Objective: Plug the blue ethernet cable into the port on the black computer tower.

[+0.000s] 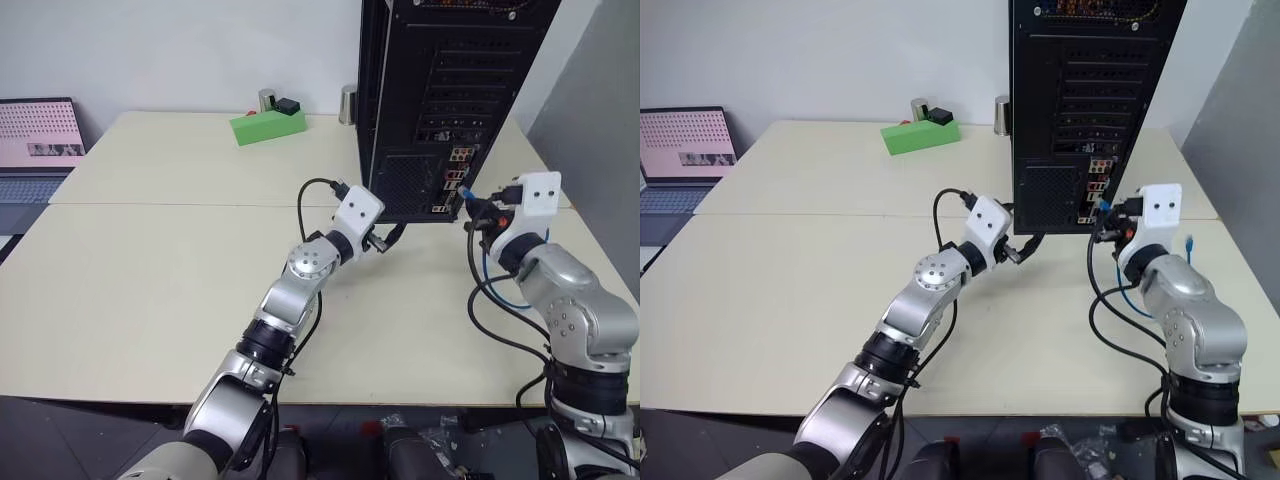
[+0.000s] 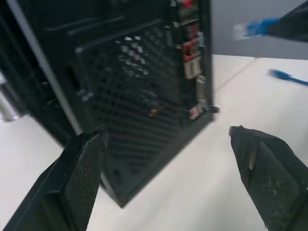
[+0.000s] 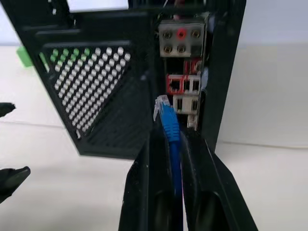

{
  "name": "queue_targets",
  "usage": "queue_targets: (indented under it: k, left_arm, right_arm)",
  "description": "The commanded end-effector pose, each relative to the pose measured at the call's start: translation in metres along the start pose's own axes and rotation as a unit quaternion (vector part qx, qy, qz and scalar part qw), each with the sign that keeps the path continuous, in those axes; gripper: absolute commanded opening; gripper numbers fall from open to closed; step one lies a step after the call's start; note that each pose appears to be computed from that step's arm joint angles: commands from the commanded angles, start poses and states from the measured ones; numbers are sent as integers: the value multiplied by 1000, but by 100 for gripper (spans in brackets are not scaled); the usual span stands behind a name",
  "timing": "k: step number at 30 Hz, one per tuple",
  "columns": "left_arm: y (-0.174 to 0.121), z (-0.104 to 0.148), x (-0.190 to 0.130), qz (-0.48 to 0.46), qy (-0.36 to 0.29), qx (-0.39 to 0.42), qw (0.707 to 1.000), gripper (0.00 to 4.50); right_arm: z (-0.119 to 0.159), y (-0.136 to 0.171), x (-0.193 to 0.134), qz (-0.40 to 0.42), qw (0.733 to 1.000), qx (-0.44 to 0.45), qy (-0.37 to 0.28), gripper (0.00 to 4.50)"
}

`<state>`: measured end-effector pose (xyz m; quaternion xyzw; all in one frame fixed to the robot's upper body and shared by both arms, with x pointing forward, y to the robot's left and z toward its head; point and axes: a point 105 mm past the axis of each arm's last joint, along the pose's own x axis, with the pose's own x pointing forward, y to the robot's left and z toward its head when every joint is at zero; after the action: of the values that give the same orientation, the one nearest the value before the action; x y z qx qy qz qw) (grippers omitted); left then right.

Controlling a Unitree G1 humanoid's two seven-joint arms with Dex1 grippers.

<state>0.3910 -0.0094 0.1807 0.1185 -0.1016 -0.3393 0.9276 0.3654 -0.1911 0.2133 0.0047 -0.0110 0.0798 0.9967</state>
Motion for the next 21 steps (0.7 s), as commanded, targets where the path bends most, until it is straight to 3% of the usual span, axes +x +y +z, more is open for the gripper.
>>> queue_targets:
  k: [1,21]
  left_arm:
    - [2,20,10,21,-30,-16,999,426]
    - [1,21,10,18,-33,-22,999,426]
  right_arm:
    - [12,0,6,-9,1000,-5,-20,0]
    - [9,2,39,-31,999,5,-30,0]
